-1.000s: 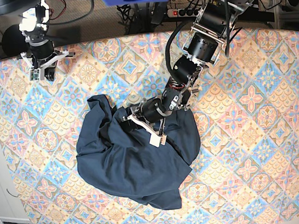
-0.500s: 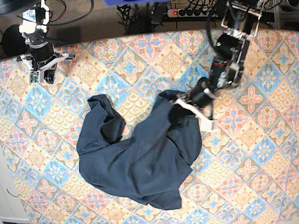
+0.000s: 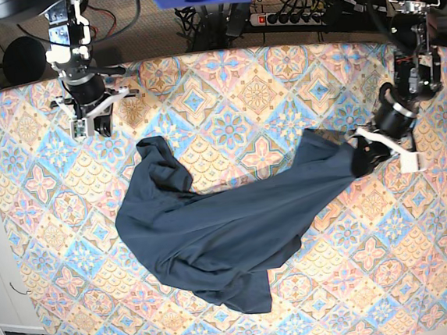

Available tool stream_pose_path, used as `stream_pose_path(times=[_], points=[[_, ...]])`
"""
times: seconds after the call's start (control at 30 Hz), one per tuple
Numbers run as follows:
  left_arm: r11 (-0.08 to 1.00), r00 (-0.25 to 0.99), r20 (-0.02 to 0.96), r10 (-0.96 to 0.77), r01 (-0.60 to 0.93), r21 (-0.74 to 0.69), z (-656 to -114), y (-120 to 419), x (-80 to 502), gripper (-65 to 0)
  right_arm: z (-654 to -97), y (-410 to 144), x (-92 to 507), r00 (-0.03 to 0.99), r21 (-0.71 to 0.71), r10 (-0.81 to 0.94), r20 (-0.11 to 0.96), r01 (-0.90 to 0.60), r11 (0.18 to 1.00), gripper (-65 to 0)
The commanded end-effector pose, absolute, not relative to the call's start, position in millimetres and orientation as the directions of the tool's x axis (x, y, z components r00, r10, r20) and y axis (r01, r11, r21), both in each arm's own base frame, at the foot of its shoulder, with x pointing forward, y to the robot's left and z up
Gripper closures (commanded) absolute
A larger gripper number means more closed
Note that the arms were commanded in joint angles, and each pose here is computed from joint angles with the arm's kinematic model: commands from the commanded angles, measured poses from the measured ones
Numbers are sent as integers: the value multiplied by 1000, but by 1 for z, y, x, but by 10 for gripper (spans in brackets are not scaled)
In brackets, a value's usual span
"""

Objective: Layout the t-shirt on the table in an organized manner, then fold the t-shirt properly
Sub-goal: 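Grasp the t-shirt fabric with the left gripper and lift it, then grasp a t-shirt edge with the right gripper and pull it apart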

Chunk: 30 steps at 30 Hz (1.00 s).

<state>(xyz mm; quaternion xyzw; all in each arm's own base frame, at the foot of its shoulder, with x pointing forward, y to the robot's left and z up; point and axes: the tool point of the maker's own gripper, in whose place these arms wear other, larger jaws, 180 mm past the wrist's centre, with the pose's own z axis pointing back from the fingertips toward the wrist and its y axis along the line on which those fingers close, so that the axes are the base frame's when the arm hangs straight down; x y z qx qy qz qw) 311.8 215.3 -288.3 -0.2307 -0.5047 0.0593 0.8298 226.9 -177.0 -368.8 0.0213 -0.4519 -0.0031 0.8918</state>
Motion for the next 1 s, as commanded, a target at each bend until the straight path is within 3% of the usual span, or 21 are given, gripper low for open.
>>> stream_pose_path(times=[0.0,0.27,0.53,0.77,0.97], points=[[897,439,842,314,152,-414,-270,225,315,0,-357,-177,235,555,36,-17,832,-23,999,0],[942,371,872,319,-21,-335,-255,305,290,0,-344,-171,259,522,41,-14,853,-40,998,-11],[924,404,832,381,-177,-338,-289,352,272,0,-339,-166,274,529,70,-35,848,-47,996,-188],[903,416,805,424,-263,-340,-309,377,261,-9,-309,-136,304,474,317,-239,848,-91,944,-195],[901,403,811,425,-272,-337,-305,383,260,-86,-335,-109,294,576,362,-228,785,-128,923,-196]])
